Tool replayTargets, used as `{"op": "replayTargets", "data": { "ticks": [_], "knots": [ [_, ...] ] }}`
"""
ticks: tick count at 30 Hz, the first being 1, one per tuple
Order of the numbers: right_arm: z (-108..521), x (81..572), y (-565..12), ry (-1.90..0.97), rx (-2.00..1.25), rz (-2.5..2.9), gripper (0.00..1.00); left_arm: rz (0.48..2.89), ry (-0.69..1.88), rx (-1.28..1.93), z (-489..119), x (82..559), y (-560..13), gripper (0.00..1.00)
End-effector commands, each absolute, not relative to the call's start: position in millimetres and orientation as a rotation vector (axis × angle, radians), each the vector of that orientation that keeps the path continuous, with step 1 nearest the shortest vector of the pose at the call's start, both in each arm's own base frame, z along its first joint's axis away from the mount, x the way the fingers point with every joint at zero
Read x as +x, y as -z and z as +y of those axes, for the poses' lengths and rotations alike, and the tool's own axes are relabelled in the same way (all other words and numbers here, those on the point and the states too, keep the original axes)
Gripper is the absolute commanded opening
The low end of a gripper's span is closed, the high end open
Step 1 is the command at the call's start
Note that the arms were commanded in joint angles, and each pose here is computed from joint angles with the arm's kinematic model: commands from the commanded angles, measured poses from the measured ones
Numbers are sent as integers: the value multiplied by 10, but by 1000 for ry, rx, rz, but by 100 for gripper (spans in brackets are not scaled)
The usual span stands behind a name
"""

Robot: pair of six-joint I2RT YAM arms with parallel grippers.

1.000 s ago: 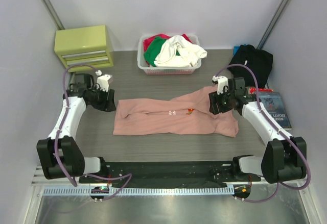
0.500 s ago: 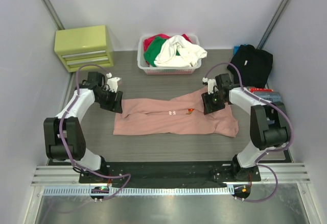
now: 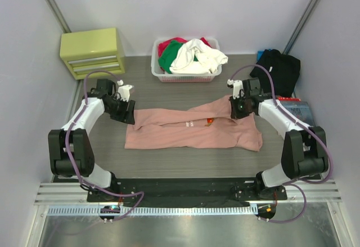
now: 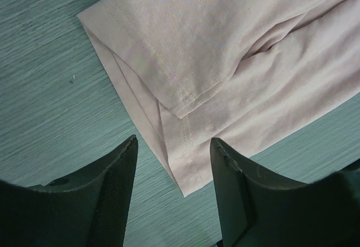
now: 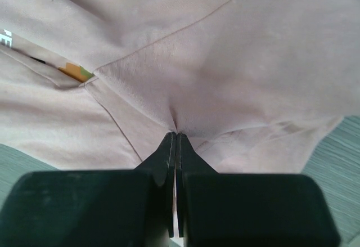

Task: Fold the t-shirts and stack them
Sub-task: Fold the other side of the tshirt into a rectangle

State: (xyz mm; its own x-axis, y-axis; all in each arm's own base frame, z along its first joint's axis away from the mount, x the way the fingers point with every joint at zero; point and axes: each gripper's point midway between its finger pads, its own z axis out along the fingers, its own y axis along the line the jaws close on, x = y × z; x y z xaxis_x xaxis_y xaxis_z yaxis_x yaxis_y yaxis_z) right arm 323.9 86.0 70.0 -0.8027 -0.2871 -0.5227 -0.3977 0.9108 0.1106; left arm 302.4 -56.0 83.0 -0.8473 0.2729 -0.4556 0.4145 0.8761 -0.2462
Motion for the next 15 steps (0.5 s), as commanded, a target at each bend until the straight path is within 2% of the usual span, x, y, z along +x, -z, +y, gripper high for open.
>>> {"op": "replayTargets", "data": {
  "ticks": [1, 15],
  "knots": [
    [727, 3199, -917, -241, -500, 2527, 1, 2592, 475, 519, -577, 3101, -883, 56],
    [581, 3121, -769, -380, -365, 2636, 1, 2612, 456, 525, -540, 3087, -856, 56]
  ]
}}
